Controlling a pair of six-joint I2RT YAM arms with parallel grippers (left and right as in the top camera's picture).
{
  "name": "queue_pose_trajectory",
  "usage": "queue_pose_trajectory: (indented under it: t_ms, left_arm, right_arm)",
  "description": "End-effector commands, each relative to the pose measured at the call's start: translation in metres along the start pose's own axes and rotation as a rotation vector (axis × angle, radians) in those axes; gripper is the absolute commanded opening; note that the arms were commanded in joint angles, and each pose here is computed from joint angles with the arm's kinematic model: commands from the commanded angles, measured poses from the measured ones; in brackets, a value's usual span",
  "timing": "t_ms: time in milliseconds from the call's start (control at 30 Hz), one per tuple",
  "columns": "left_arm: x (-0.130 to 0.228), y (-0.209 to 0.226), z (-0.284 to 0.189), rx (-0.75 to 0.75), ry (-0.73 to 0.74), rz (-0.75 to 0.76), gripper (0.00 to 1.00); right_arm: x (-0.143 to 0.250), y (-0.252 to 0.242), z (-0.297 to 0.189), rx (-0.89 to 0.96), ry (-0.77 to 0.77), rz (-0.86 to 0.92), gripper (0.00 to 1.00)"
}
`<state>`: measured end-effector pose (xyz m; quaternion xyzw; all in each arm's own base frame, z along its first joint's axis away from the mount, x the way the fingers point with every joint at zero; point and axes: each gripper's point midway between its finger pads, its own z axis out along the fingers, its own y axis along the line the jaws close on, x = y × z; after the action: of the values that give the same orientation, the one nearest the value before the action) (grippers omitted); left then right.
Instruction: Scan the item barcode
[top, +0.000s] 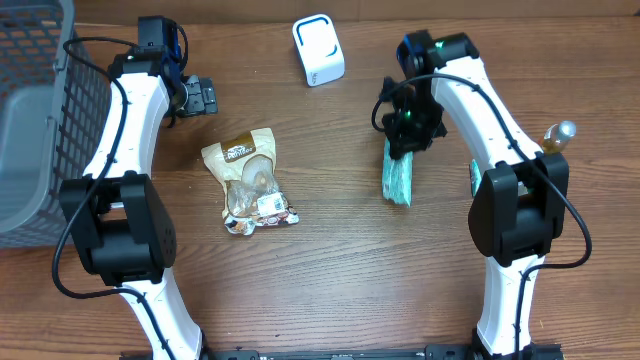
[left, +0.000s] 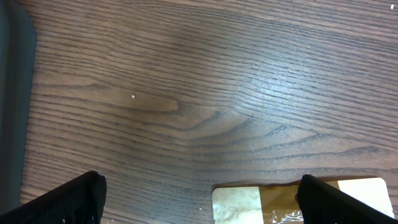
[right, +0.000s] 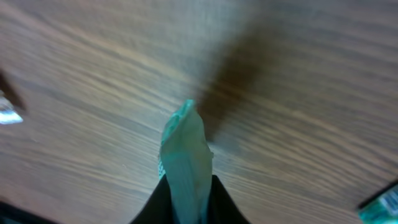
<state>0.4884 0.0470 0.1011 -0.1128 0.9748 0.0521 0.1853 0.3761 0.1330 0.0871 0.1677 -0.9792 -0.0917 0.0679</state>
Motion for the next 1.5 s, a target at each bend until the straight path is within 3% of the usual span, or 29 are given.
queue_pose_trajectory:
  t_ms: [0, 133, 233, 367, 467, 633, 833, 1167, 1467]
  left_arm:
    - [-0.007, 0.001, -0.005, -0.008, -0.023, -0.012, 1.00]
    - [-0.007, 0.001, -0.005, -0.008, -0.023, -0.012, 1.00]
    - [-0.007, 0.001, -0.005, -0.008, -0.023, -0.012, 1.00]
    - [-0.007, 0.001, -0.005, -0.008, -0.023, -0.012, 1.00]
    - [-0.007, 0.001, -0.005, -0.008, -0.023, -0.012, 0.99]
    - [-0.007, 0.001, -0.005, -0.008, -0.023, -0.012, 1.00]
    - [-0.007, 0.001, -0.005, -0.008, -0.023, -0.012, 1.00]
    - [-0.007, 0.001, -0.005, -0.008, -0.023, -0.012, 0.99]
    - [-0.007, 0.001, -0.005, -0.008, -0.023, -0.012, 1.00]
  right_arm:
    - [0.009, -0.008, 0.012, 0.019, 0.040, -0.017, 0.14]
    - [0.014, -0.019, 0.020, 0.062, 0.061, -0.003, 0.16]
    - [0.010, -0.025, 0.020, 0.098, 0.043, 0.008, 0.28]
    - [0.000, -0.055, 0.015, 0.270, -0.008, 0.118, 0.59]
    - [-0.010, -0.062, 0.013, 0.307, -0.059, 0.180, 0.69]
    - [-0.026, -0.042, 0.017, 0.189, -0.134, 0.347, 0.64]
    - [-0.027, 0.017, 0.025, -0.028, -0.097, 0.289, 0.61]
    - [-0.018, 0.082, 0.041, 0.002, -0.059, 0.193, 0.47]
    - [-0.008, 0.091, 0.063, 0.140, -0.024, 0.182, 0.28]
